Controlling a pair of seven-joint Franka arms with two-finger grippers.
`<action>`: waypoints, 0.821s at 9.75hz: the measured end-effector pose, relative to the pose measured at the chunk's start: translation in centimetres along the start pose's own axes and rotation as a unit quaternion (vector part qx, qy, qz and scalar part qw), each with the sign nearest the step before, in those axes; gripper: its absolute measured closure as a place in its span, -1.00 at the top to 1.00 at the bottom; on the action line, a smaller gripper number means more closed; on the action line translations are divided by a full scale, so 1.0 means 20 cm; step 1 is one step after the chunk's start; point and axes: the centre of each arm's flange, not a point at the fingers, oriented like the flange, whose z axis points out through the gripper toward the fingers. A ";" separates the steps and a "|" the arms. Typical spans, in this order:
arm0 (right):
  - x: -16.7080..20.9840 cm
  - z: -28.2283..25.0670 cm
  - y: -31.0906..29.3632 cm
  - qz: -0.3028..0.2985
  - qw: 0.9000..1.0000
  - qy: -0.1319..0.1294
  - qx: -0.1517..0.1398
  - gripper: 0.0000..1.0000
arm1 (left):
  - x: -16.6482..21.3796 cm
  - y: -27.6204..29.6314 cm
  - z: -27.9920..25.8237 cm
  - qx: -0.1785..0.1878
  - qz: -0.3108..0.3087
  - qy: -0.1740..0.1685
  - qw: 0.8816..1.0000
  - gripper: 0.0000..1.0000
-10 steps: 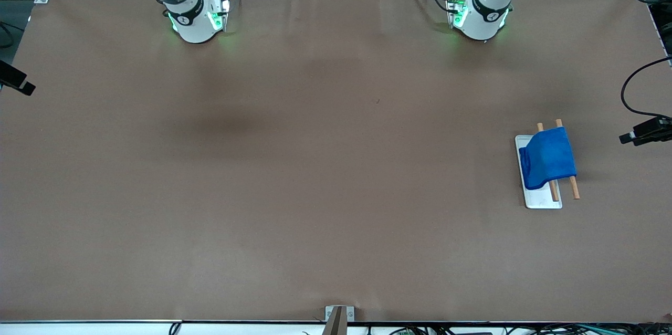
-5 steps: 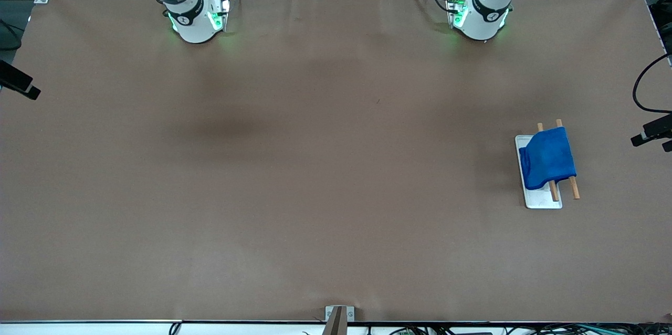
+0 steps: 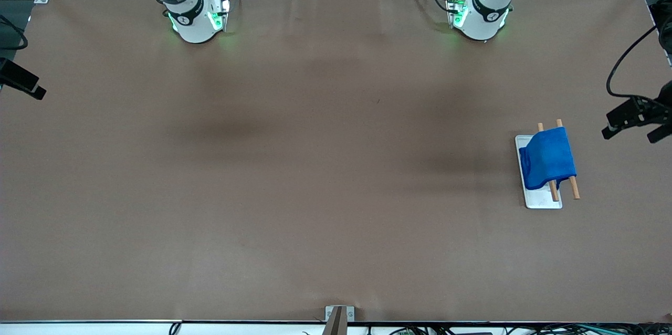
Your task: Right arm passes towel to left arm to hang
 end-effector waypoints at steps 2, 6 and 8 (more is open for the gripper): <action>0.00 0.00 0.00 0.000 1.000 0.000 0.000 1.00 | -0.06 0.04 -0.09 -0.006 0.006 -0.016 1.000 1.00; 0.00 0.00 0.00 0.000 1.000 0.001 0.000 1.00 | -0.06 0.17 -0.37 0.033 0.024 -0.012 0.999 1.00; 0.00 0.00 0.00 0.000 1.000 0.001 0.000 1.00 | -0.06 0.19 -0.37 0.032 -0.018 -0.018 0.999 1.00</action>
